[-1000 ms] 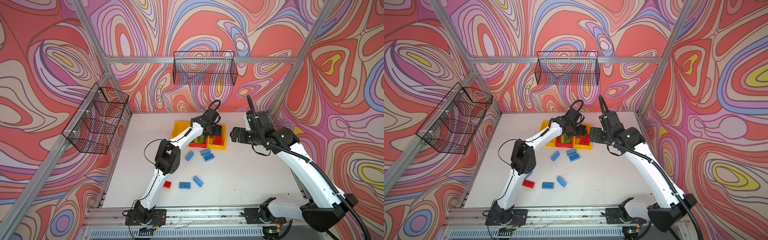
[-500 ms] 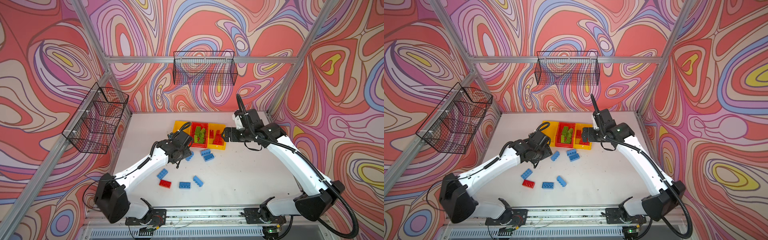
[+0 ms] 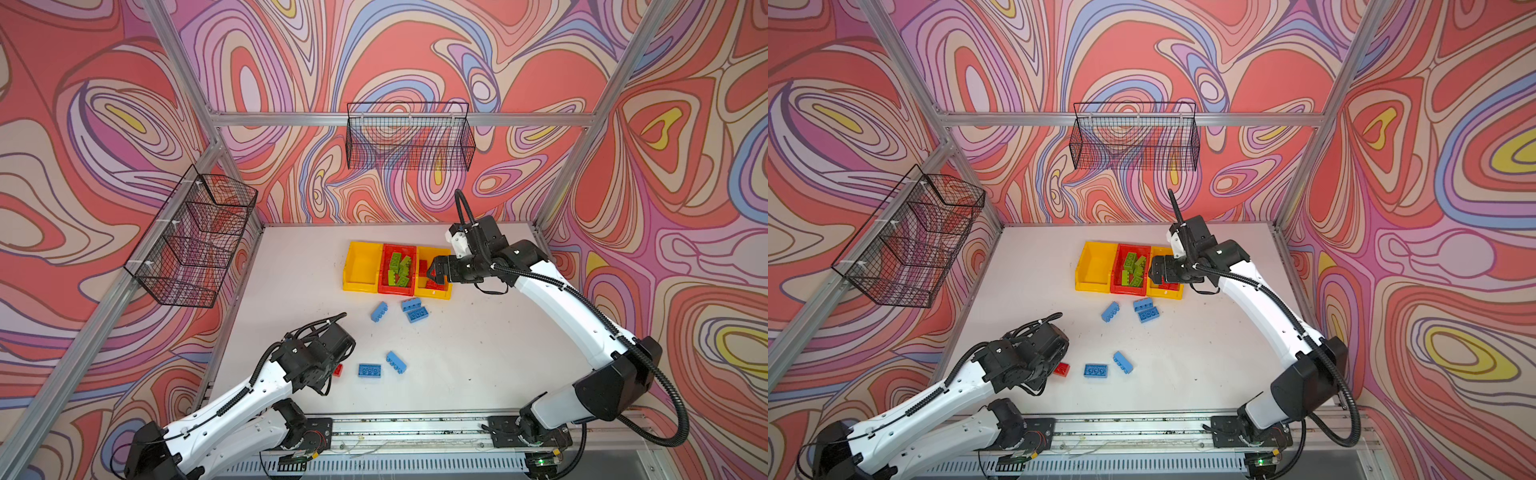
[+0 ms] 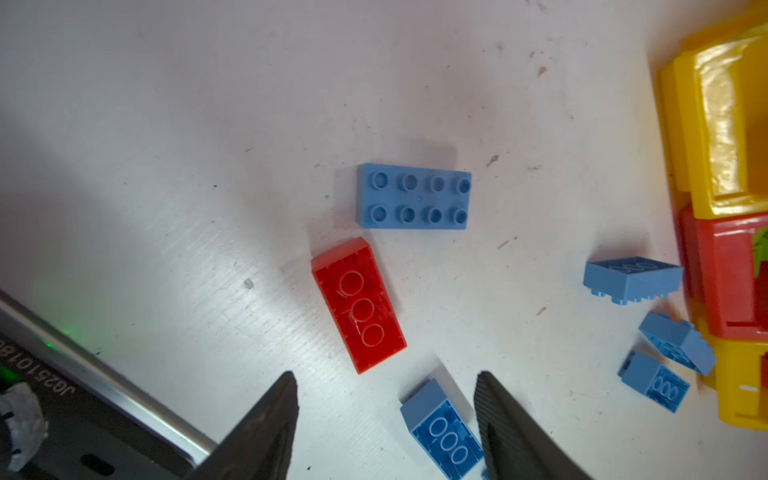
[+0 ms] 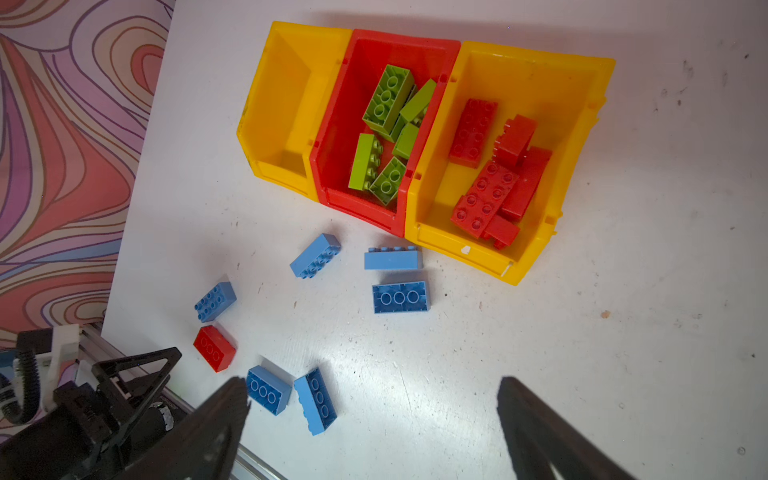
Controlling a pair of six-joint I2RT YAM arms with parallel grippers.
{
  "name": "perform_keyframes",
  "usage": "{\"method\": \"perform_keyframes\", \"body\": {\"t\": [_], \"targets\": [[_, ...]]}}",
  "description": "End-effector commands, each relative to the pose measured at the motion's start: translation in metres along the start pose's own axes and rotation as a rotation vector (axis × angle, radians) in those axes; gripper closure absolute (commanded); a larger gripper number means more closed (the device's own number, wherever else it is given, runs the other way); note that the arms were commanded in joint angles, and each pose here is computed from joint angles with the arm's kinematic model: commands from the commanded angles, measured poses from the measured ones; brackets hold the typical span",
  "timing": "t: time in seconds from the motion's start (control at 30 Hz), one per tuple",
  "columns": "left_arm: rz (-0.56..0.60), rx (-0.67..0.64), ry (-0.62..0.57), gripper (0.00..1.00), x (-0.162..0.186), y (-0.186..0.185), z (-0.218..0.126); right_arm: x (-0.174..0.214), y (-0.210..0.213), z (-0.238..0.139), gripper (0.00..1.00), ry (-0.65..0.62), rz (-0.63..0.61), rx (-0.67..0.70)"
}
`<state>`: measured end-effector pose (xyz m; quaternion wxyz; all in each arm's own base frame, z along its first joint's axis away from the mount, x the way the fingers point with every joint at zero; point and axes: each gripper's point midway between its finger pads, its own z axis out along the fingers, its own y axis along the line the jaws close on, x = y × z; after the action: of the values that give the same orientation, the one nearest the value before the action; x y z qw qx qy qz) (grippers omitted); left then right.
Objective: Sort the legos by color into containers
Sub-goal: 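Move the left gripper to the red 2x4 brick nearest the robot and grasp it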
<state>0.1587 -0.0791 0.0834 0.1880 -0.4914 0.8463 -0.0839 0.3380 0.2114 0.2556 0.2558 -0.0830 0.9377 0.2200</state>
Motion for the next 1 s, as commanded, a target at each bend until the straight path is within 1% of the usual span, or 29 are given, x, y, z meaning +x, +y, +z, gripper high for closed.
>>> {"method": "perform_keyframes", "body": {"t": [0.0,0.27,0.6,0.7,0.8,0.87,0.97], "targets": [[-0.08,-0.019,-0.033,0.29,-0.004,0.005,0.003,-0.011,0.008,-0.009,0.02,-0.033,-0.022,-0.029],[-0.108,-0.027,-0.033,0.27,-0.001,0.008,0.02,-0.004,0.002,-0.018,0.02,-0.05,0.009,-0.003],[-0.055,-0.093,0.025,0.26,0.003,0.0,0.039,-0.004,-0.001,-0.021,0.02,-0.066,0.027,0.013],[-0.058,-0.109,0.047,0.25,0.005,0.002,0.047,-0.005,-0.002,-0.021,0.02,-0.069,0.03,0.018],[-0.085,-0.113,0.07,0.25,0.008,0.004,0.055,-0.005,-0.002,-0.02,0.02,-0.068,0.031,0.021],[-0.094,-0.147,0.079,0.26,0.01,0.019,0.065,-0.006,-0.002,-0.019,0.02,-0.068,0.033,0.024],[-0.098,-0.171,0.096,0.26,0.012,0.024,0.071,-0.008,-0.003,-0.017,0.02,-0.063,0.031,0.028]]}}
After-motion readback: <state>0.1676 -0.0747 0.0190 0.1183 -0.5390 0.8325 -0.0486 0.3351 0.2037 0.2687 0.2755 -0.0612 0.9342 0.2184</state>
